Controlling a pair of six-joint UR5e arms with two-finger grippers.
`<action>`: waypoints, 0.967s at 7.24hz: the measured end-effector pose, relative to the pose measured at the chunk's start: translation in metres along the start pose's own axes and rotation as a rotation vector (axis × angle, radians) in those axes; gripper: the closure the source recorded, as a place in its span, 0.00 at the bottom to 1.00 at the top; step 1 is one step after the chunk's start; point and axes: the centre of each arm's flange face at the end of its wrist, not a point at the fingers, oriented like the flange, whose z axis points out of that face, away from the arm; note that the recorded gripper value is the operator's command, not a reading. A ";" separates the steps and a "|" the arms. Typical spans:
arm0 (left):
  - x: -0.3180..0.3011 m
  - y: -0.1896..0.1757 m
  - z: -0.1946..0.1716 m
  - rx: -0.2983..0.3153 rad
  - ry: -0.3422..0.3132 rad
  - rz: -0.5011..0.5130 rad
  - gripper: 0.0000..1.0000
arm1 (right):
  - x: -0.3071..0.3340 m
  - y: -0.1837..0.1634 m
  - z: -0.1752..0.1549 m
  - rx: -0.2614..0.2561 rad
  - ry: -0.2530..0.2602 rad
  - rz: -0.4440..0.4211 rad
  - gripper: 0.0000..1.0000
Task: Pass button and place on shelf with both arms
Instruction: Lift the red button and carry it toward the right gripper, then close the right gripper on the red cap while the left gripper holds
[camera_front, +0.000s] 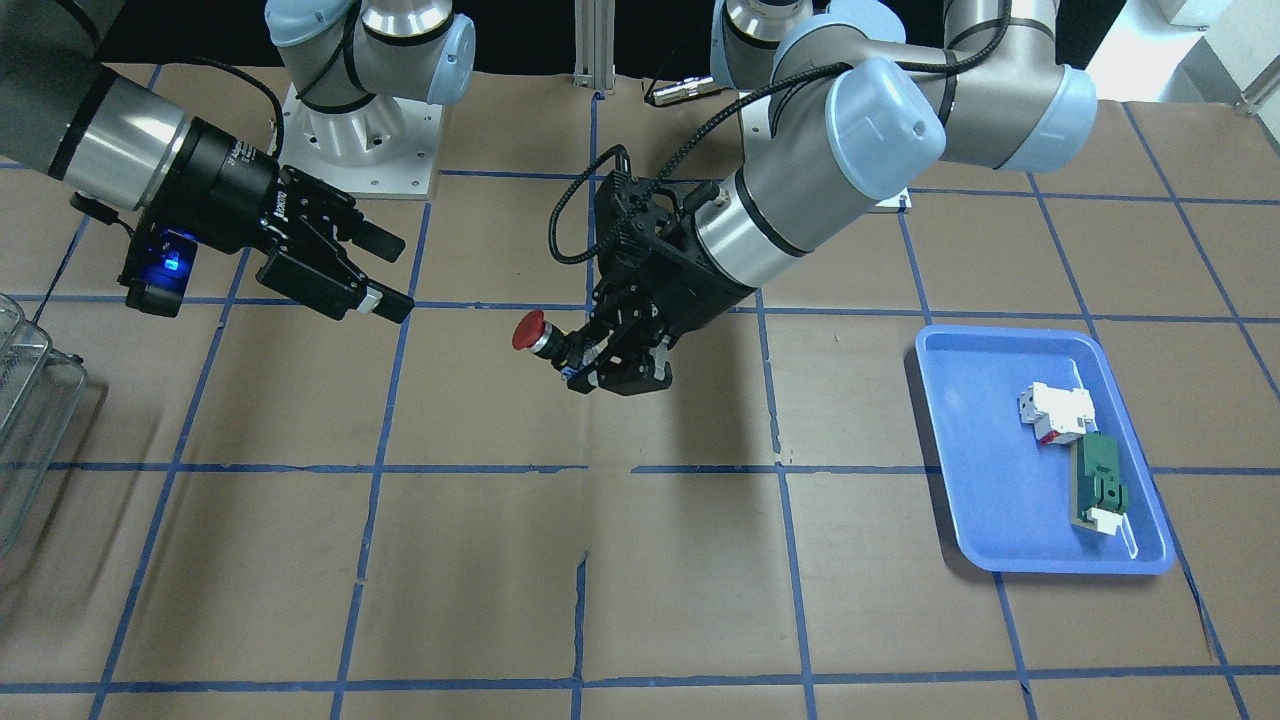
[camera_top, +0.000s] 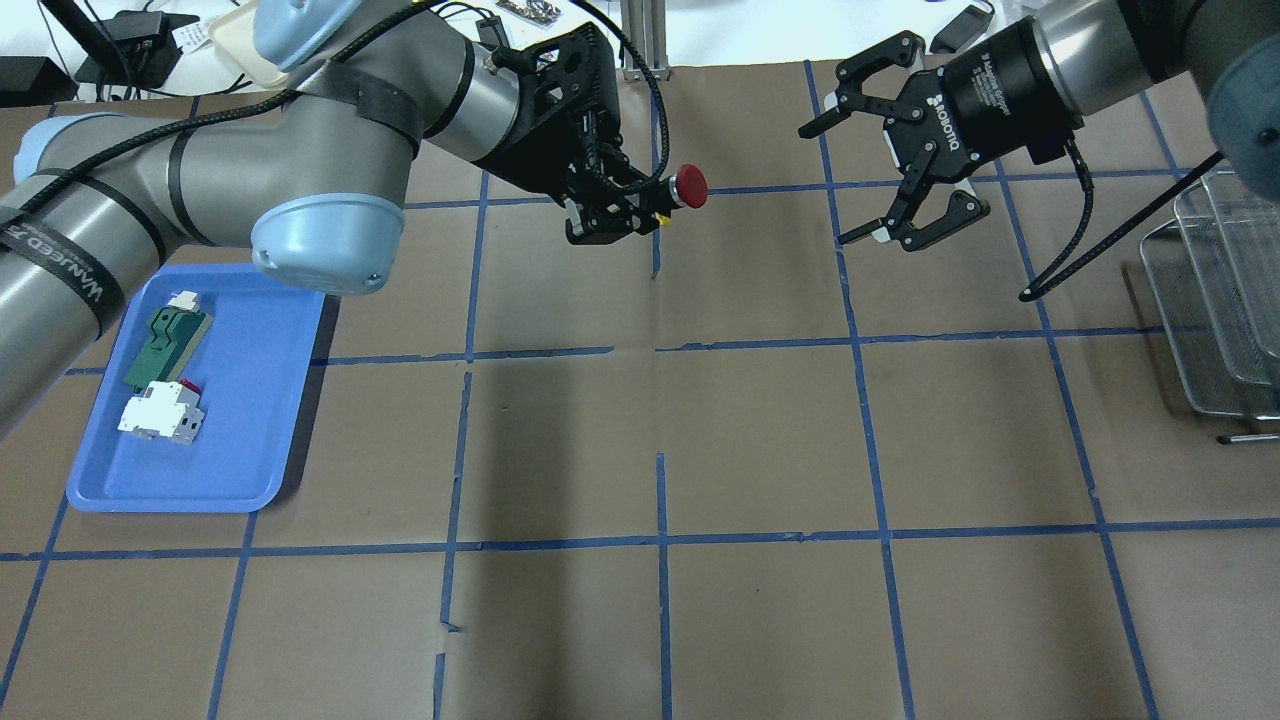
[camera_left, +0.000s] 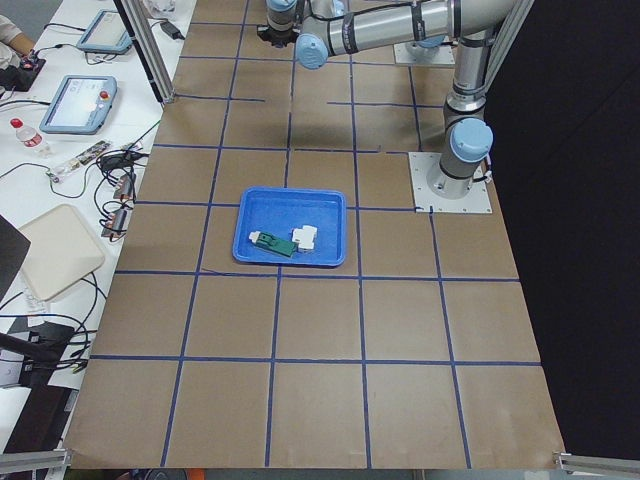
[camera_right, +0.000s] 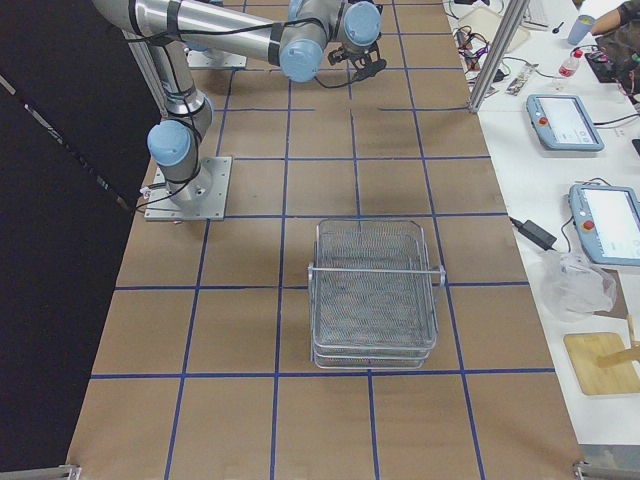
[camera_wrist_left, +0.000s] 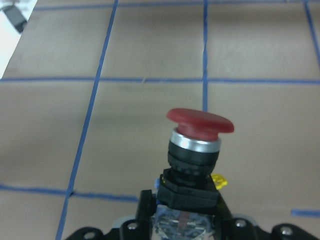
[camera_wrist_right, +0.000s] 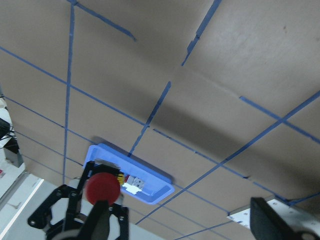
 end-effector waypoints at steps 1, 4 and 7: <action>0.009 -0.012 0.001 0.019 0.007 0.017 1.00 | -0.002 -0.007 -0.004 -0.012 -0.024 0.030 0.00; 0.020 -0.040 0.009 0.059 0.005 0.027 1.00 | -0.003 -0.012 -0.011 -0.037 -0.064 0.096 0.00; 0.017 -0.051 0.010 0.134 -0.037 -0.036 1.00 | -0.001 -0.007 -0.004 -0.052 -0.058 0.143 0.00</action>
